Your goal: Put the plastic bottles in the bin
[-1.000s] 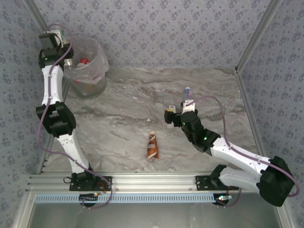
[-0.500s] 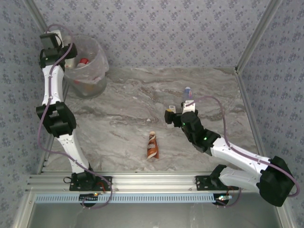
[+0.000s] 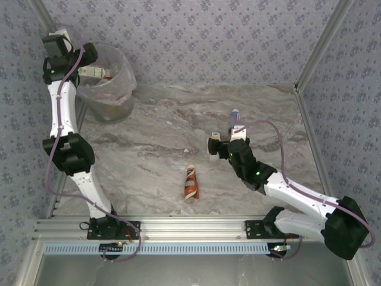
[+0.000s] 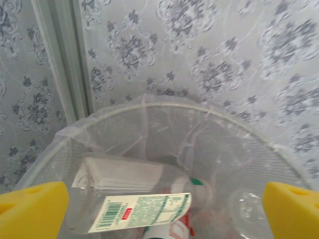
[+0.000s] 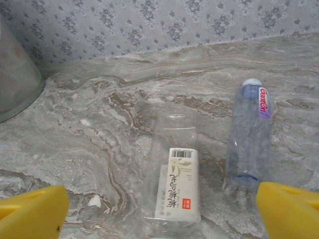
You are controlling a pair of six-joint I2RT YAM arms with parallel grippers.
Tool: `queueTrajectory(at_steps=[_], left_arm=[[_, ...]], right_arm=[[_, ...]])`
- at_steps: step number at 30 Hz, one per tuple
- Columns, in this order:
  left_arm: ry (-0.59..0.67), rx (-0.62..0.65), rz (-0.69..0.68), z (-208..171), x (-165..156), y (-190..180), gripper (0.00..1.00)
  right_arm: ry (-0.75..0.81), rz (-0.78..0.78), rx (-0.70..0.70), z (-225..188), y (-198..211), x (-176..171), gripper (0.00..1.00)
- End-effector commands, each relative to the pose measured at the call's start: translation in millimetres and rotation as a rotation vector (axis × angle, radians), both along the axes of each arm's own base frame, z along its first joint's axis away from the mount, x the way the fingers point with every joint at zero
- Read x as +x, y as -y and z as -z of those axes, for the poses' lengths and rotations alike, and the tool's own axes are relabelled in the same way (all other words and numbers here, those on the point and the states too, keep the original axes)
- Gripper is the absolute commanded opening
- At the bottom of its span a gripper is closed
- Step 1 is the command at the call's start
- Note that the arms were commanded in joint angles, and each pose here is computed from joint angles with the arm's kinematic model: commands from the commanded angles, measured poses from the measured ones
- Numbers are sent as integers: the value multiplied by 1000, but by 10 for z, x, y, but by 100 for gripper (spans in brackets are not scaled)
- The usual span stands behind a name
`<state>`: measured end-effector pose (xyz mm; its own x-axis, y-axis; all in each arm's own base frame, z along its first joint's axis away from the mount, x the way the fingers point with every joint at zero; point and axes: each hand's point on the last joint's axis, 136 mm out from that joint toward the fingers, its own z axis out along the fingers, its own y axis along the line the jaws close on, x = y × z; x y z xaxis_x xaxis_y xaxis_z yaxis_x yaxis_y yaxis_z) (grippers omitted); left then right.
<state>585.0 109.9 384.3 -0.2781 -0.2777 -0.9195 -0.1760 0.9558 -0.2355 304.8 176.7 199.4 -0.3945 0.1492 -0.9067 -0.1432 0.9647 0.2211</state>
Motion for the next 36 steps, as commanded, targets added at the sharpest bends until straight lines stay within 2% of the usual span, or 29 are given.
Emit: queueTrajectory(at_steps=[1,7,13,21,25,31,36], left_arm=[[73,-70,68,-470,-216,310,99],[90,-170,169,-508,-257,761,99],[92,-166,272,-612,-377,1294,99],[119,-146,388,-656,-701,1911,99],[153,-170,377,-591,-777,2007,99],[142,-285,326,-236,-851,2008,99],[109,-305,276,-25,-1019,1918,99]], right_arm=[[-54,49,15,85,143,31,99],[-206,139,21,331,499,154,99],[-306,208,-29,540,760,278,99],[-446,169,-67,834,778,513,99],[-485,169,-45,924,742,669,99],[-531,187,-55,1087,698,906,99],[-570,234,-64,1233,752,1047,90]])
